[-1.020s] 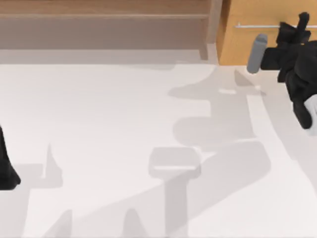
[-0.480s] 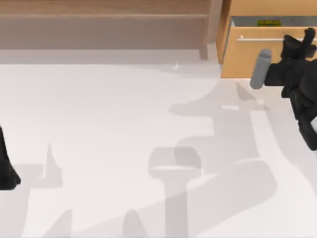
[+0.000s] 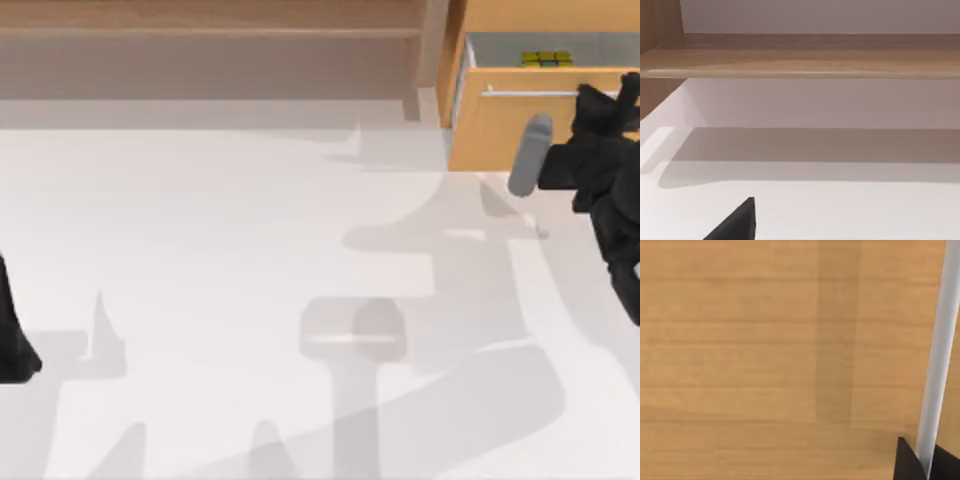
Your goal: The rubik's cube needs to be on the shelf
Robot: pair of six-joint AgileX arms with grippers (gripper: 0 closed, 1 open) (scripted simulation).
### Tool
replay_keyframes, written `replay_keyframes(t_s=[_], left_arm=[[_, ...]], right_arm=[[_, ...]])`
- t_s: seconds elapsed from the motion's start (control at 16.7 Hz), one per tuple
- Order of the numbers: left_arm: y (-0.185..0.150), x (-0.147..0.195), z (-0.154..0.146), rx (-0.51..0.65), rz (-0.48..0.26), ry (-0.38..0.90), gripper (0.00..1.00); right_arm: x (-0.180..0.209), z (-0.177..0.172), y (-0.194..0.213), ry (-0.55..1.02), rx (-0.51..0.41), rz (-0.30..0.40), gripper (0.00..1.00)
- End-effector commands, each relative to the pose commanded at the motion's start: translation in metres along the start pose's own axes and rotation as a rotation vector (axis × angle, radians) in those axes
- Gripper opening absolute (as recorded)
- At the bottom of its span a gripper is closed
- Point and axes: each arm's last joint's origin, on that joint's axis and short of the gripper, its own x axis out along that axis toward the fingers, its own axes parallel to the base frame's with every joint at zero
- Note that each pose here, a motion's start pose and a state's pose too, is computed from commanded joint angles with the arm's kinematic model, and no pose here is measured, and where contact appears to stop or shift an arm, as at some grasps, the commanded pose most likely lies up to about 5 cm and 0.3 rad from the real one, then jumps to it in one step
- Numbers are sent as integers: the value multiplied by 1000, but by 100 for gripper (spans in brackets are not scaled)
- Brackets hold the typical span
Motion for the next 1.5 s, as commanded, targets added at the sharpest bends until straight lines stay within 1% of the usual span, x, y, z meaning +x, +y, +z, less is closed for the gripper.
replay_keyframes(t_s=[0.18, 0.24, 0.42, 0.54, 0.9, 1.32, 1.5], left_arm=[[0, 0, 0, 0, 0, 0, 100], [0, 0, 0, 0, 0, 0, 100], [0, 0, 0, 0, 0, 0, 100], [0, 0, 0, 0, 0, 0, 100], [0, 0, 0, 0, 0, 0, 100], [0, 0, 0, 0, 0, 0, 100], [0, 0, 0, 0, 0, 0, 100]], right_arm=[[-9, 2, -4, 0, 5, -21, 0], [-17, 2, -3, 0, 5, -19, 0], [-48, -1, 5, 1, -5, 22, 0], [-60, -1, 2, 0, -2, 8, 0], [-66, 0, 0, -2, 1, -6, 0], [-119, -1, 2, 3, -2, 3, 0], [-125, -1, 1, 3, -1, 0, 0]])
